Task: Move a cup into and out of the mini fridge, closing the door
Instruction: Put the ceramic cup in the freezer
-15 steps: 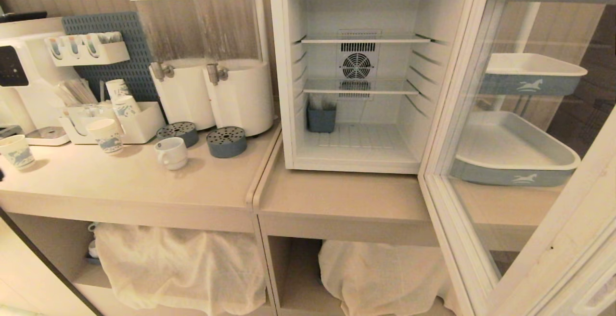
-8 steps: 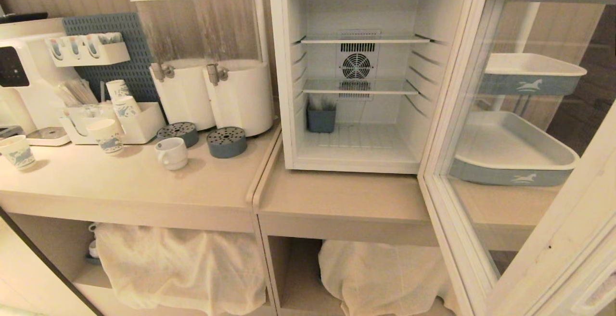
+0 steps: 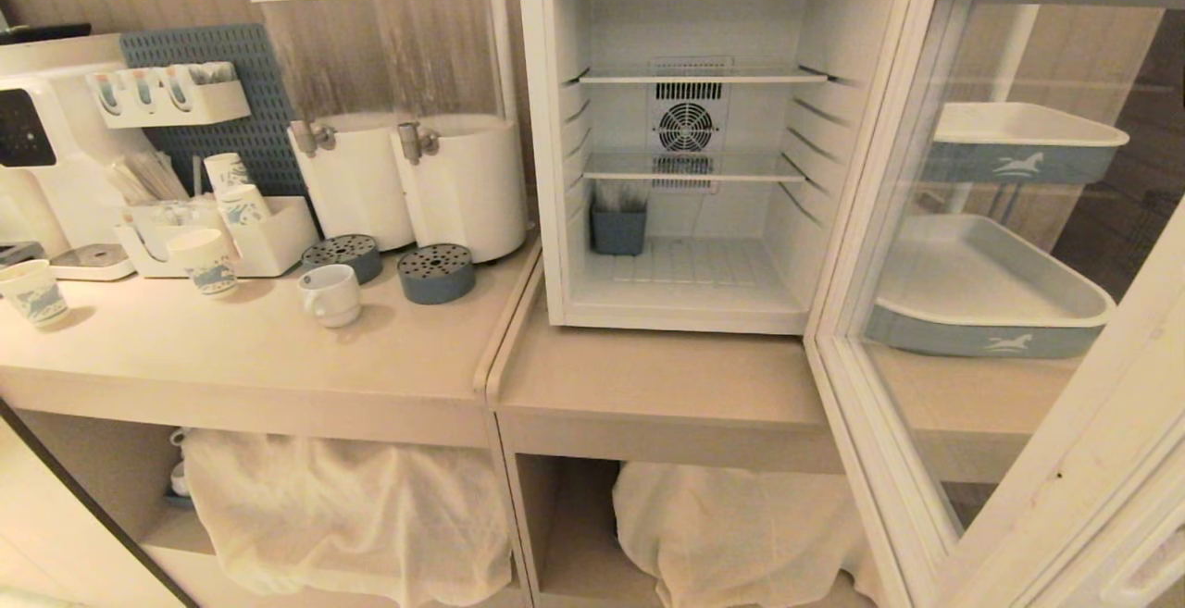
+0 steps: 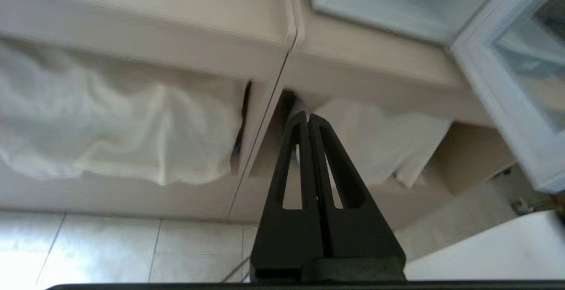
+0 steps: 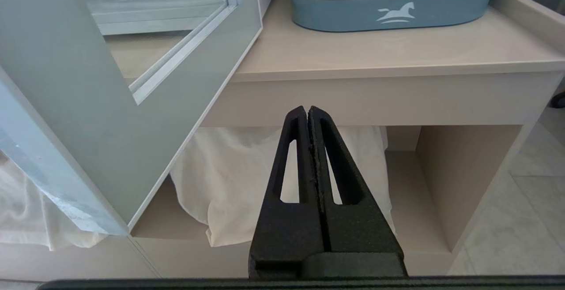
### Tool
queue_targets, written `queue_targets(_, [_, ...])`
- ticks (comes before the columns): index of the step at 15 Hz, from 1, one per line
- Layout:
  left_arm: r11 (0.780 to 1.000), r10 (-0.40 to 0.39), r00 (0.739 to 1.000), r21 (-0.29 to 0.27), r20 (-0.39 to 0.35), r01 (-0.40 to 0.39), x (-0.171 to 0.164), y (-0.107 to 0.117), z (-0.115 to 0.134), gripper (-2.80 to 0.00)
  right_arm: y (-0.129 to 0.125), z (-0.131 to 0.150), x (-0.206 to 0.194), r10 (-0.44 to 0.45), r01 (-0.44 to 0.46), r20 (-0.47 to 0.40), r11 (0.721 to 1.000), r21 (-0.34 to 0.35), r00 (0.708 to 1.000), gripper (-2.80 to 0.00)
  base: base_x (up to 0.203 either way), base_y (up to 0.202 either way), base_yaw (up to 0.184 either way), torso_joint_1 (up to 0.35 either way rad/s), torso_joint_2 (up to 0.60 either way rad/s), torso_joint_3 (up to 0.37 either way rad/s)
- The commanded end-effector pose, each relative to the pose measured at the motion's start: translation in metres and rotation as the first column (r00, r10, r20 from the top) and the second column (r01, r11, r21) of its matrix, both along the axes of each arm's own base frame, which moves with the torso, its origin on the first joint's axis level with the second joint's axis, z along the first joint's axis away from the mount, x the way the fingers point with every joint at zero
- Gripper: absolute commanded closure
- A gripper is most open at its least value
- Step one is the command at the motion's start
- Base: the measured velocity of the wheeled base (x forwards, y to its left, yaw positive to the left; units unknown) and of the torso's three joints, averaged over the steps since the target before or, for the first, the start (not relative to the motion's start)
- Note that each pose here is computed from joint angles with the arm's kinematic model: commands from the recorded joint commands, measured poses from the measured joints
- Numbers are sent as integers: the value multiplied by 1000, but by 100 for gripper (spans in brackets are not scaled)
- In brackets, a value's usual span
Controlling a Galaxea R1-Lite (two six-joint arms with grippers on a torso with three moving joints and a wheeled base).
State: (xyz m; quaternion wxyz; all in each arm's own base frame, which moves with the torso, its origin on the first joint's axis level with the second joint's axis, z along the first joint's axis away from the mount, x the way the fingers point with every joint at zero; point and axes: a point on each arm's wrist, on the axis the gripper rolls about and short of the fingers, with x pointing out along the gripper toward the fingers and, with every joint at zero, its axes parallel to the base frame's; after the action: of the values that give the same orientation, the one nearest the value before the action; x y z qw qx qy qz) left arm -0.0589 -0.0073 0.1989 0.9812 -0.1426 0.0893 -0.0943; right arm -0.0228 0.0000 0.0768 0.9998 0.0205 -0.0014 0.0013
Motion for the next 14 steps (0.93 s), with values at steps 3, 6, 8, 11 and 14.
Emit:
queue_targets(3, [999, 5, 999, 38, 35, -6, 0, 3, -55, 0, 0, 0, 0, 1, -1, 0, 1000, 0, 1000, 0, 0, 0, 0, 0, 0, 0])
queue_targets(6, [989, 87, 990, 109, 107, -99, 33, 5, -115, 0, 0, 0, 0, 1, -1, 2, 1000, 2, 1000, 0, 0, 0, 0, 0, 0, 0])
queue_targets(8, [980, 130, 958, 112, 257, -163, 39, 6, -121, 0, 0, 0, 0, 1, -1, 2, 1000, 2, 1000, 0, 0, 0, 0, 0, 0, 0])
queue_targets(11, [969, 159, 959, 149, 233, -197, 40, 7, -123, 0, 0, 0, 0, 1, -1, 2, 1000, 2, 1000, 0, 0, 0, 0, 0, 0, 0])
queue_targets(14, [971, 164, 950, 125, 267, -203, 38, 7, -122, 0, 0, 0, 0, 1, -1, 2, 1000, 2, 1000, 0, 0, 0, 0, 0, 0, 0])
